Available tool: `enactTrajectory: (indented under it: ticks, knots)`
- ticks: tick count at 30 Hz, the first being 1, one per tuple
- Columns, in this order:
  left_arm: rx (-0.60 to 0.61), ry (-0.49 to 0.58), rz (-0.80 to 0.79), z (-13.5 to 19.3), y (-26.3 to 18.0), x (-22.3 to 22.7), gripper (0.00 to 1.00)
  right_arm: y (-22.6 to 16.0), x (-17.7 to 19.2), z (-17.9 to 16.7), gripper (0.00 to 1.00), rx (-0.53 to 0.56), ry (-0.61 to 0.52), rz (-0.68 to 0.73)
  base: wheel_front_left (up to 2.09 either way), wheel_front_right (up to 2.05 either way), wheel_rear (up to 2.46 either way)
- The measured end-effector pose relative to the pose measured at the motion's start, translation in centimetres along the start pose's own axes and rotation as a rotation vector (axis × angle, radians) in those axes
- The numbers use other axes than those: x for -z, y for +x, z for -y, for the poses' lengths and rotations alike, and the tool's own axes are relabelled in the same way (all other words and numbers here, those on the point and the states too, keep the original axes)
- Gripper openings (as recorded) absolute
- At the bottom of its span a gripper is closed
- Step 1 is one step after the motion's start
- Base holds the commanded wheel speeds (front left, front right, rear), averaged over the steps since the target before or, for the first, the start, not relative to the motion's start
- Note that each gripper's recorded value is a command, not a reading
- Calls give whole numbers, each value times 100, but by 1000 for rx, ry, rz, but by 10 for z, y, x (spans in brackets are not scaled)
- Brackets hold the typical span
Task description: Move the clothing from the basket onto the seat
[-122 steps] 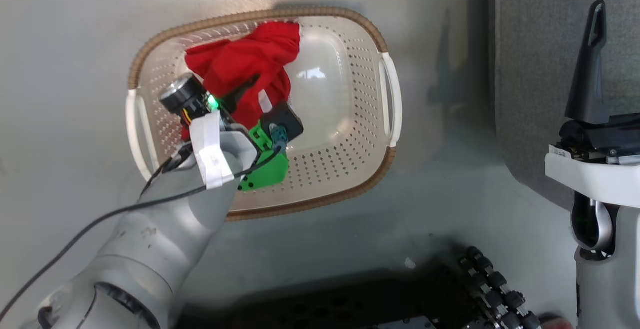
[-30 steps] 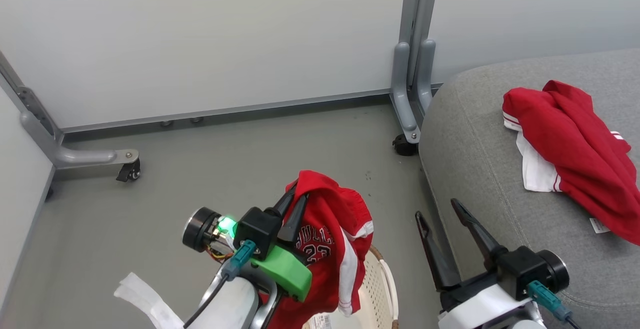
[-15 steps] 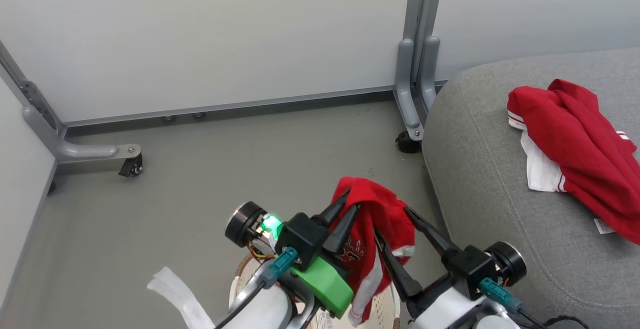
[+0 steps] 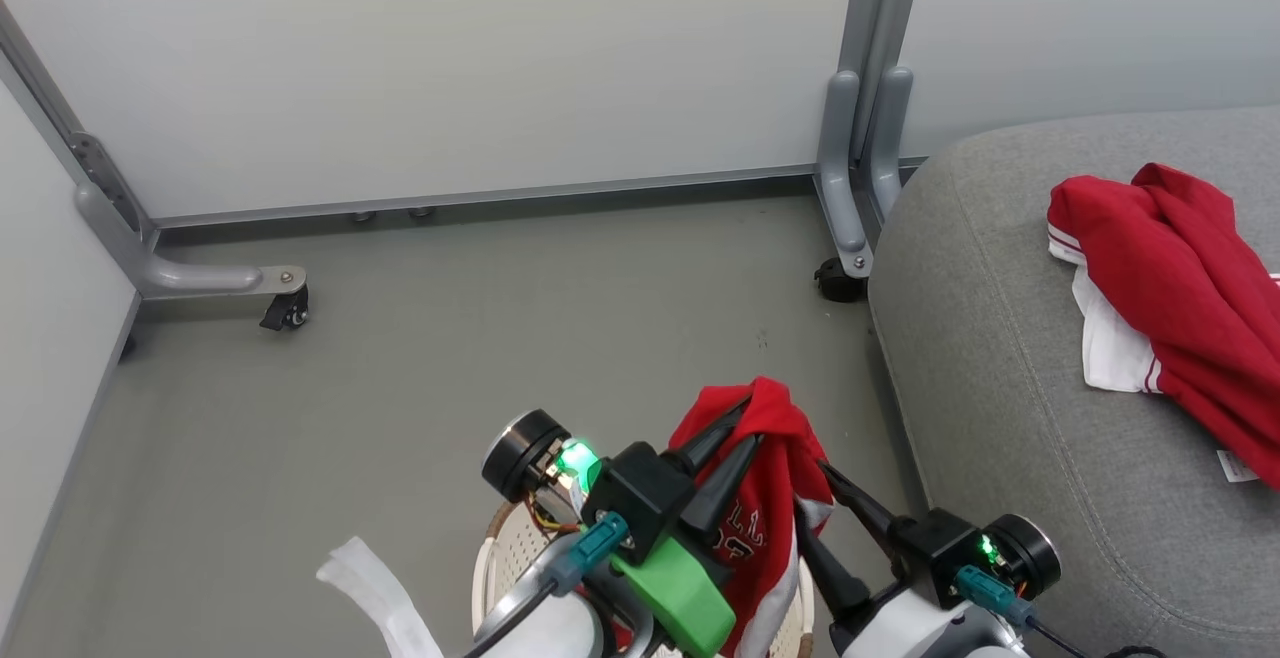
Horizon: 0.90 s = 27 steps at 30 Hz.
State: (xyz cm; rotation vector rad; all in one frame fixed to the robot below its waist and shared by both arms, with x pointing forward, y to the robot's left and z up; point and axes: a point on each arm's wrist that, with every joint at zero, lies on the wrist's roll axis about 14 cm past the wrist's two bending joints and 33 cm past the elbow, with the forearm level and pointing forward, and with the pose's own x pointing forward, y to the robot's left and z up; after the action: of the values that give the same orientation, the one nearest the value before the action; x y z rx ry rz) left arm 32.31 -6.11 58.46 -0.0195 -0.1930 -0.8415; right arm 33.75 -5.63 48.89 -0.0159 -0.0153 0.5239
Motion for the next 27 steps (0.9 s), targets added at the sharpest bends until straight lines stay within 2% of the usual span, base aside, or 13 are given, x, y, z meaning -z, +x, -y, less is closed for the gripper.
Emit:
enactTrajectory:
  ticks: [10, 19, 20, 21, 22, 27]
  knots:
    - [-9, -18, -80, -5, -13, 25, 0, -2, -4, 21, 0, 62, 13, 14, 0, 0, 0]
    - [47, -46, -92, 9, -14, 29, 0, -2, -15, 32, 0, 98, 8, 50, 0, 0, 0]
    - [49, -47, -91, 9, -14, 29, 25, -2, -16, 31, 0, 97, 9, 54, 0, 0, 0]
    - [49, -50, -90, 9, -14, 29, 72, -1, -17, 31, 0, 97, 10, 58, 0, 0, 0]
    - [48, -51, -92, 9, -14, 30, 100, -1, -18, 31, 0, 97, 11, 61, 0, 0, 0]
    - [45, -56, -124, 8, -16, 37, 100, -1, -19, 32, 0, 103, 16, 63, 0, 0, 0]
